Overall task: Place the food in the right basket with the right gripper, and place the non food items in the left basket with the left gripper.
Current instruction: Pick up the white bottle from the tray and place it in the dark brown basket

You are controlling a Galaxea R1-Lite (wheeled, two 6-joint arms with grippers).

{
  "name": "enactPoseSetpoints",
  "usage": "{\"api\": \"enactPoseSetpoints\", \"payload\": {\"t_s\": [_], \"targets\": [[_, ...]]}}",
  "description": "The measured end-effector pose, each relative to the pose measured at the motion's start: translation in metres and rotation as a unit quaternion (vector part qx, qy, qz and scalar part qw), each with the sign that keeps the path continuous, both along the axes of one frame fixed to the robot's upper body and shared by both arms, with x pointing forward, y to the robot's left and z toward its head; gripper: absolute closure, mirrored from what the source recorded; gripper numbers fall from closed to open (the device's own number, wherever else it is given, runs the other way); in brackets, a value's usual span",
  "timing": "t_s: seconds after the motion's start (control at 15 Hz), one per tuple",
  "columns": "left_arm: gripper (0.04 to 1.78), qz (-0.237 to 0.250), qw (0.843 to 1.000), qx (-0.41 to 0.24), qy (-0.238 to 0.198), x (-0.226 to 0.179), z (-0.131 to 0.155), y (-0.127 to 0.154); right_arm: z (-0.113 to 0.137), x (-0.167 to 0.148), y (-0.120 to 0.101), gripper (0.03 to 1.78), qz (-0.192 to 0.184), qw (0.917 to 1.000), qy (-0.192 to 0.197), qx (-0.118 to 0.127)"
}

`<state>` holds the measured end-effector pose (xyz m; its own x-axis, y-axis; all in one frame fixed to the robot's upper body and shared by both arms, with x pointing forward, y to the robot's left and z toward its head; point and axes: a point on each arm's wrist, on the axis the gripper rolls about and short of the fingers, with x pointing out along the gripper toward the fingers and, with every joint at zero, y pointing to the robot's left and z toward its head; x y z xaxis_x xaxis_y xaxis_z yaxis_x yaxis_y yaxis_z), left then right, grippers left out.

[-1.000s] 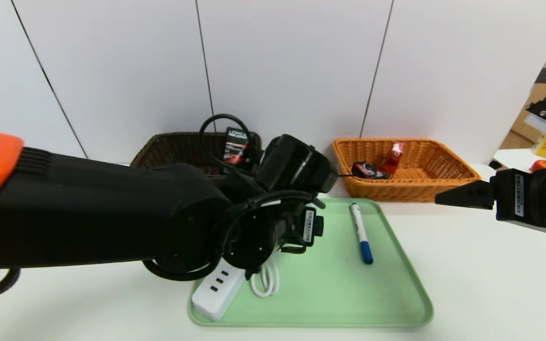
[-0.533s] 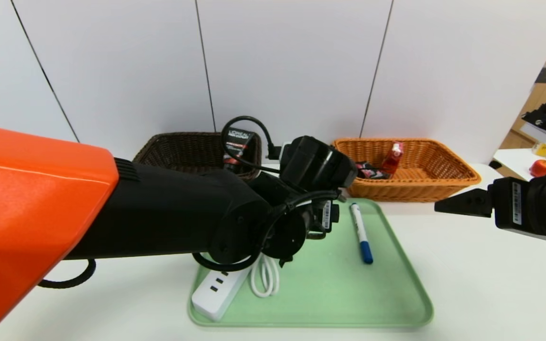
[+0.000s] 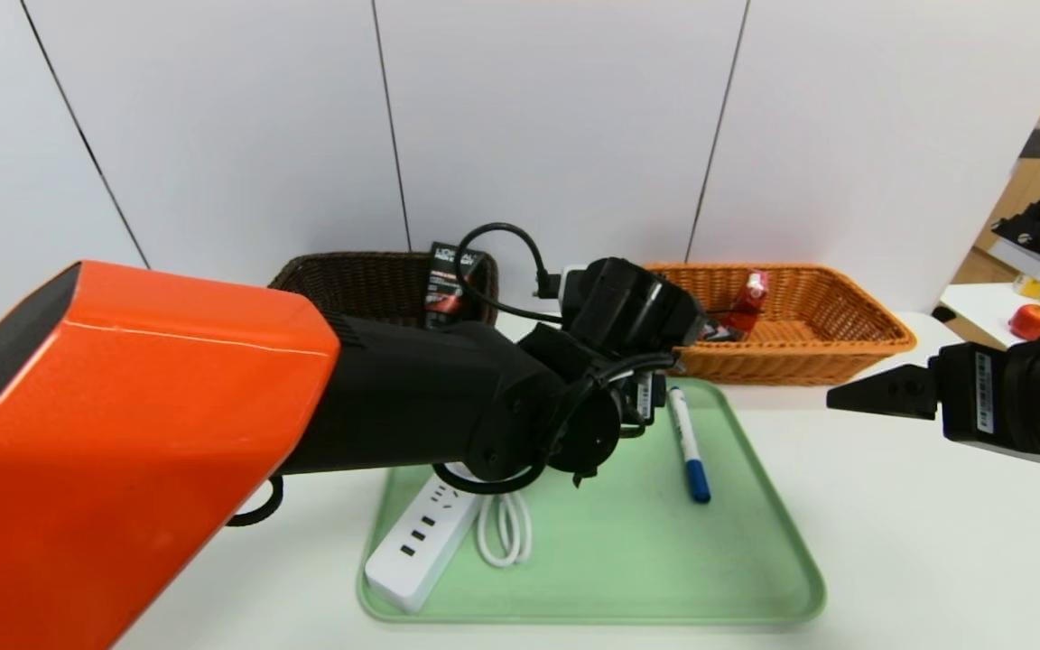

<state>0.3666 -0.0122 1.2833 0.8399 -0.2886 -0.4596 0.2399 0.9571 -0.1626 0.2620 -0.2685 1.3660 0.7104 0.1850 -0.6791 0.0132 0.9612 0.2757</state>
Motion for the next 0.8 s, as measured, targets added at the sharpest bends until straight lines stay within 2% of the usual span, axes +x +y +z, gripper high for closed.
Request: {"api": "enactPoseSetpoints", "payload": {"t_s": [0.33, 0.47, 0.6, 0.67, 0.8], "targets": [[0.13, 0.011, 1.000, -0.005, -0.007, 0.016, -0.005, -0.006, -0.001, 0.003, 0.001, 0.11, 0.003, 0.9997, -0.025, 0.008], [0.13, 0.012, 1.000, -0.002, -0.006, 0.018, -0.009, -0.008, -0.004, 0.004, 0.002, 0.11, 0.004, 0.9996, -0.028, 0.003], [0.13, 0.012, 1.000, 0.001, -0.005, 0.020, -0.011, -0.009, -0.008, 0.005, 0.001, 0.11, 0.013, 0.9992, -0.034, -0.017], [0.13, 0.012, 1.000, 0.002, -0.005, 0.020, -0.012, -0.009, -0.011, 0.006, 0.000, 0.11, 0.017, 0.9983, -0.042, -0.036], [0.13, 0.011, 1.000, 0.006, -0.005, 0.021, -0.013, -0.008, -0.018, 0.010, -0.006, 0.11, 0.014, 0.9931, -0.073, -0.091]]}}
